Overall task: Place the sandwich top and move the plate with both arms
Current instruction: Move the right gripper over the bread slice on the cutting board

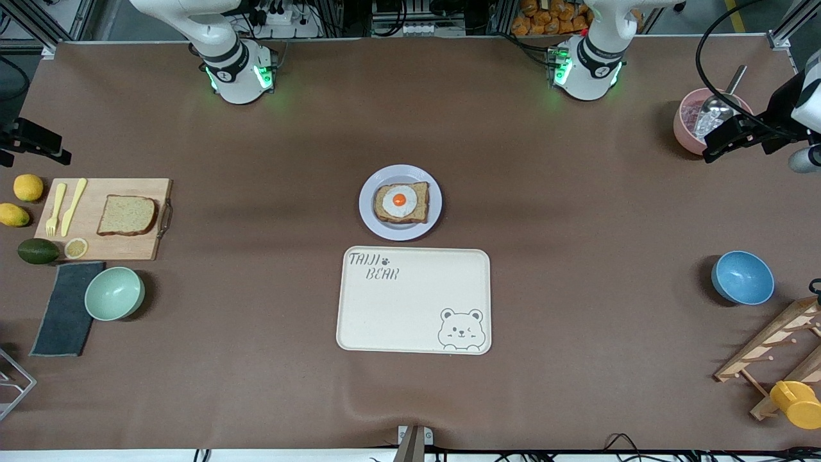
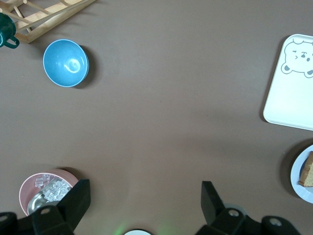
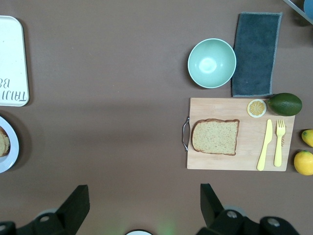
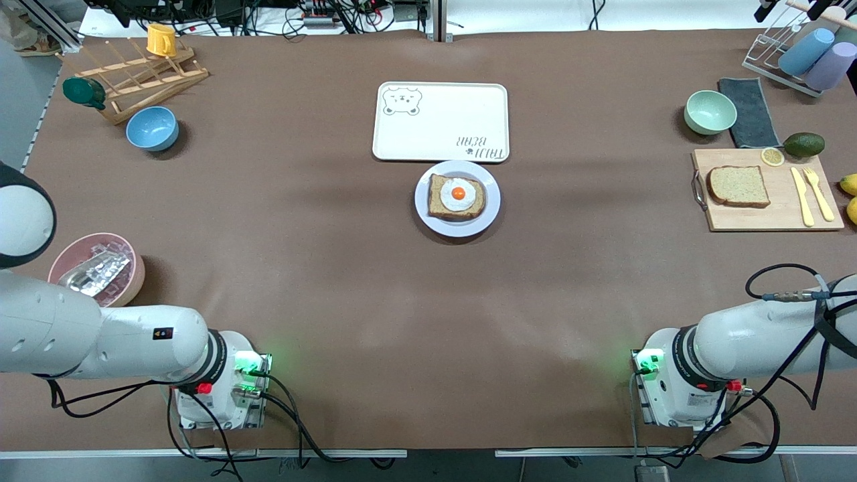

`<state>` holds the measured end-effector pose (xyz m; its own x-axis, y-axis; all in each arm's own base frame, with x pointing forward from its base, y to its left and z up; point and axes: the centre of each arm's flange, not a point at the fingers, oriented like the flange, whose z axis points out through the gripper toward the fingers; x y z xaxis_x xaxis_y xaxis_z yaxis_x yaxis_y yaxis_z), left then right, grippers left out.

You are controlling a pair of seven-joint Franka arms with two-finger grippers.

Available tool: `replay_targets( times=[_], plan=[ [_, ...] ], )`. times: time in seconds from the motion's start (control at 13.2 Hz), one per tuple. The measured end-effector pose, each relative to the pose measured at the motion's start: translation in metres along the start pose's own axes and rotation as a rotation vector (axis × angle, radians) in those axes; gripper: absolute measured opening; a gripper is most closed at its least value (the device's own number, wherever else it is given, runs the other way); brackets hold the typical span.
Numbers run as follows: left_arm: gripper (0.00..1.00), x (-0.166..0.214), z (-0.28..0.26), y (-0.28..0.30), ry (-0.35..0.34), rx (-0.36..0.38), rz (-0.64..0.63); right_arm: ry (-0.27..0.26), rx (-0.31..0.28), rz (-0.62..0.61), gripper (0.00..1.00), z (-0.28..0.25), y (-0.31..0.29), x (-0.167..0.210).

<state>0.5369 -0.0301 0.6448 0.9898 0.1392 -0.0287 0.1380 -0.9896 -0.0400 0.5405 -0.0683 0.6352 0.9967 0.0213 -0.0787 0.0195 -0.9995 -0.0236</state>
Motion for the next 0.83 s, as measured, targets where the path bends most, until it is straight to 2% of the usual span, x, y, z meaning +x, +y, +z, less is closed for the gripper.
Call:
replay_targets(
  times=[0.61, 0.83],
  plan=[
    [1.00, -0.0008, -0.0016, 0.0049, -0.001, -0.024, 0.006, -0.005, 0.001, 0.002, 1.00, 0.0007, 0.0029, -0.0008],
    [1.00, -0.0004, 0.0030, 0.0085, -0.010, -0.024, 0.013, -0.023, 0.000, 0.001, 1.00, 0.0100, 0.0041, 0.0041]
  ],
)
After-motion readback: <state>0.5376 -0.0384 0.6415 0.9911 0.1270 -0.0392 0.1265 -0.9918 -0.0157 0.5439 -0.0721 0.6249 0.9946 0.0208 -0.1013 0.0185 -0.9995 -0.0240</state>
